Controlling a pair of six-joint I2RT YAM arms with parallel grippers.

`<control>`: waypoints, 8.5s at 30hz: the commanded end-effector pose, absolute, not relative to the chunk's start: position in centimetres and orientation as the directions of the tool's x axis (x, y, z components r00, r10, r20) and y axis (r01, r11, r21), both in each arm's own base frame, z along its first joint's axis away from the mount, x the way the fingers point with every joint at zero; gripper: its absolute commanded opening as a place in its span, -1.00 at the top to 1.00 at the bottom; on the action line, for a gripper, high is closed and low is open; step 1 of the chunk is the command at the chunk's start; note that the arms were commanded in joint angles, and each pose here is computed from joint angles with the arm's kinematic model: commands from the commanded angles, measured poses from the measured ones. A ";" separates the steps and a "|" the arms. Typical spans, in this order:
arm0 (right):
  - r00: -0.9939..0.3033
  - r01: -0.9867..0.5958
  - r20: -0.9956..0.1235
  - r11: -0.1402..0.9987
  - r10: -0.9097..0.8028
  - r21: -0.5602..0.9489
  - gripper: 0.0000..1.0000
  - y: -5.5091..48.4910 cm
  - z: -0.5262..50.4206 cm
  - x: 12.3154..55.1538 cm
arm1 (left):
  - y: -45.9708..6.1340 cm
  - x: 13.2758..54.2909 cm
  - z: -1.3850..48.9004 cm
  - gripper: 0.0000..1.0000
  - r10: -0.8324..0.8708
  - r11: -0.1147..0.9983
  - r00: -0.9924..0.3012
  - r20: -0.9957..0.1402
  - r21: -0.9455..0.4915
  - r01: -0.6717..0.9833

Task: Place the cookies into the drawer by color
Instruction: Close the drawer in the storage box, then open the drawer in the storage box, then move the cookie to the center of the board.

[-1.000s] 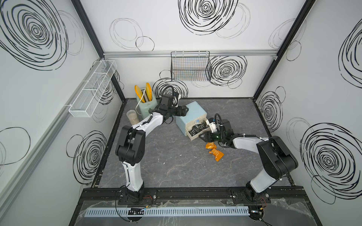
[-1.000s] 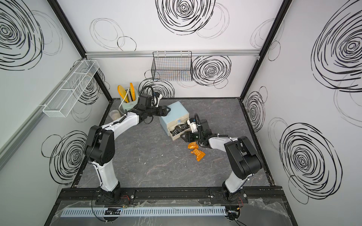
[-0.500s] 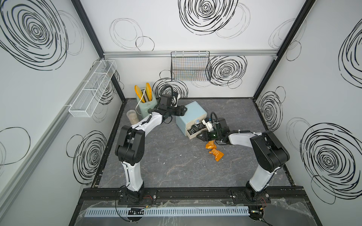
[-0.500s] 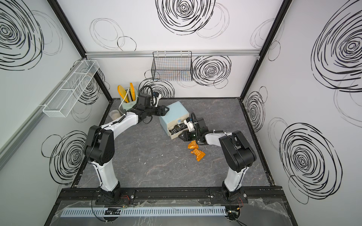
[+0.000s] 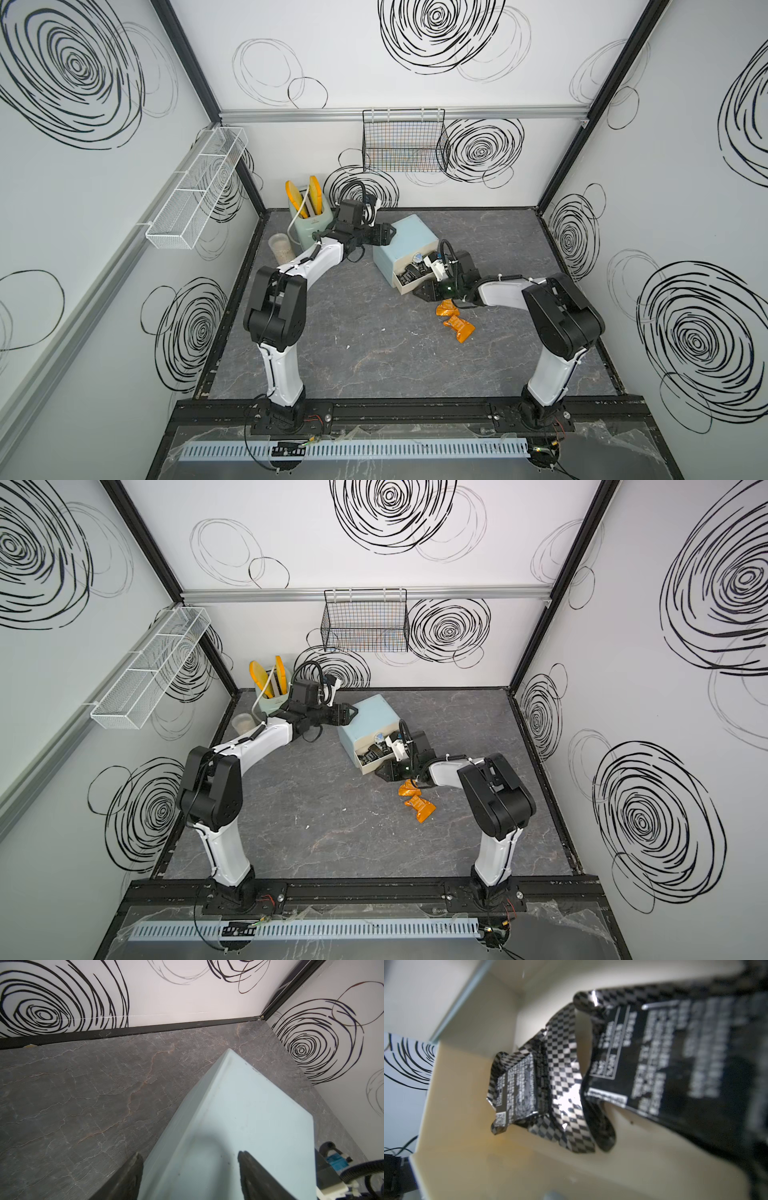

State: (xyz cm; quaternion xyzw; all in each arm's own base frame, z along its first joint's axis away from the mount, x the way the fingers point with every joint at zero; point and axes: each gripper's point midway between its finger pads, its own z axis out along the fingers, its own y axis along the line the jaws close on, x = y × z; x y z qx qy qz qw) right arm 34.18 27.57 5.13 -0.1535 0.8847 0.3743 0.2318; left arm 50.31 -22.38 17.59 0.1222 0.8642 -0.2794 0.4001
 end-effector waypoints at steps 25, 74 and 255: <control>-0.656 -0.555 -0.755 0.684 -0.010 0.474 0.22 27.4 11.2 37.7 | -24.2 48.6 19.0 -0.36 -0.004 0.741 -0.665 -0.747 -0.449 0.500; -0.636 -0.584 -0.770 0.623 0.047 0.521 -0.20 30.8 9.2 34.7 | -19.9 47.9 19.0 -0.63 -0.053 0.802 -0.692 -0.720 -0.444 0.400; -0.829 -0.455 -0.532 0.759 -0.172 0.465 -0.24 21.4 3.4 21.5 | -22.9 24.4 17.0 -0.86 0.100 0.800 -0.684 -0.722 -0.350 0.487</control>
